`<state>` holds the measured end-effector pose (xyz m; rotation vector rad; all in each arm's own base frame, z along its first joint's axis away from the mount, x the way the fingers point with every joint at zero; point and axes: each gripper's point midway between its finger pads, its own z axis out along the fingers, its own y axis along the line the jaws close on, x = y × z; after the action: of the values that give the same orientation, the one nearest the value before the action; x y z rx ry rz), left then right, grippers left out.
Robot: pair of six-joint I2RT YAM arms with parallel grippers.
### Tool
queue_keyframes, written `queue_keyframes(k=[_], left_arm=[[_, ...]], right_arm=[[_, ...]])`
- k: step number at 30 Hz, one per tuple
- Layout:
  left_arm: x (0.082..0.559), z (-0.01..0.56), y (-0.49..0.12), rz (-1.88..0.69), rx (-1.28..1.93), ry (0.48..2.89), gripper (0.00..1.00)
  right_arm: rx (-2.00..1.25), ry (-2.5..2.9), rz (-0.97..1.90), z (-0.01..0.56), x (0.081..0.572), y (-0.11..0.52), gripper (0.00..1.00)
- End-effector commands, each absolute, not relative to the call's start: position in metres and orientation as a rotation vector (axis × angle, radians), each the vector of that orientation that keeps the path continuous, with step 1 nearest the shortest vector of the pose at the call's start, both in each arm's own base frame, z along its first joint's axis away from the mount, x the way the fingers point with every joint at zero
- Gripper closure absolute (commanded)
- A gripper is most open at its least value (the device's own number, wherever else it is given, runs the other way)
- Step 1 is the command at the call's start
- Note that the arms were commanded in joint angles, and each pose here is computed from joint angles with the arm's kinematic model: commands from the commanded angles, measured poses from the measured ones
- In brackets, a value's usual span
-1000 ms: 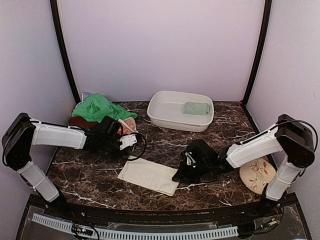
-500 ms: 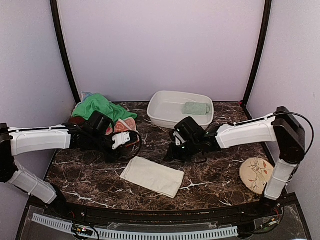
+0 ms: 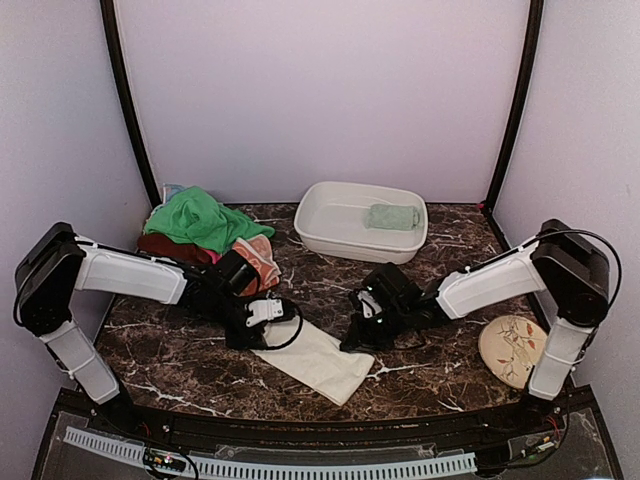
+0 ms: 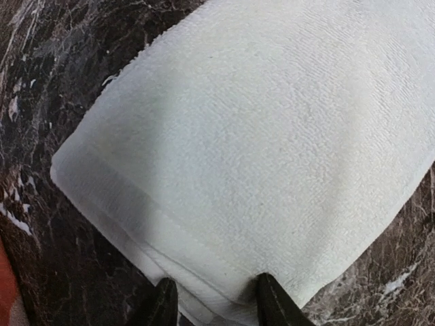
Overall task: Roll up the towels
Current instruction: Rotate the towel at the center of the board.
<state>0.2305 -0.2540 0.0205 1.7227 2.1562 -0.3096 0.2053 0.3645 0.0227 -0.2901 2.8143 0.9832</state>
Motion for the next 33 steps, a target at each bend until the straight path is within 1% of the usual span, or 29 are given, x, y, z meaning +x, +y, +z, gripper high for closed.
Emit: queue_keyframes(k=[1, 8, 11, 17, 23, 24, 26, 28, 30, 33], left_arm=[[0.27, 0.009, -0.245, -0.03, 1.716, 2.111, 0.58], [0.314, 0.023, -0.272, 0.072, 1.71, 1.963, 0.56], [0.334, 0.032, -0.289, 0.097, 1.727, 1.878, 0.56], [0.36, 0.05, -0.32, 0.103, 1.723, 1.767, 0.52], [0.382, 0.072, -0.32, 0.223, 1.661, 1.708, 0.49], [0.383, 0.081, -0.319, 0.231, 1.646, 1.701, 0.45], [0.379, 0.102, -0.316, 0.215, 1.609, 1.692, 0.25], [0.368, 0.126, -0.315, 0.149, 1.581, 1.69, 0.12], [0.355, 0.147, -0.311, 0.078, 1.538, 1.719, 0.08], [0.328, 0.158, -0.302, -0.047, 1.545, 1.782, 0.07]], right_arm=[[-0.184, 2.865, 0.903, 0.011, 0.192, 0.337, 0.94], [-0.087, 2.854, 0.842, 0.009, 0.167, 0.311, 0.94], [-0.092, 2.793, 0.876, 0.02, 0.157, 0.315, 0.93], [-0.215, 2.773, 0.83, 0.026, 0.142, 0.33, 0.93], [-0.306, 2.73, 0.807, 0.042, 0.141, 0.336, 0.94], [-0.328, 2.703, 0.8, 0.049, 0.144, 0.336, 0.93], [-0.384, 2.616, 0.766, 0.07, 0.155, 0.338, 0.89], [-0.476, 2.514, 0.69, 0.091, 0.17, 0.341, 0.77], [-0.547, 2.412, 0.649, 0.115, 0.184, 0.35, 0.71], [-0.635, 2.283, 0.659, 0.147, 0.198, 0.367, 0.68]])
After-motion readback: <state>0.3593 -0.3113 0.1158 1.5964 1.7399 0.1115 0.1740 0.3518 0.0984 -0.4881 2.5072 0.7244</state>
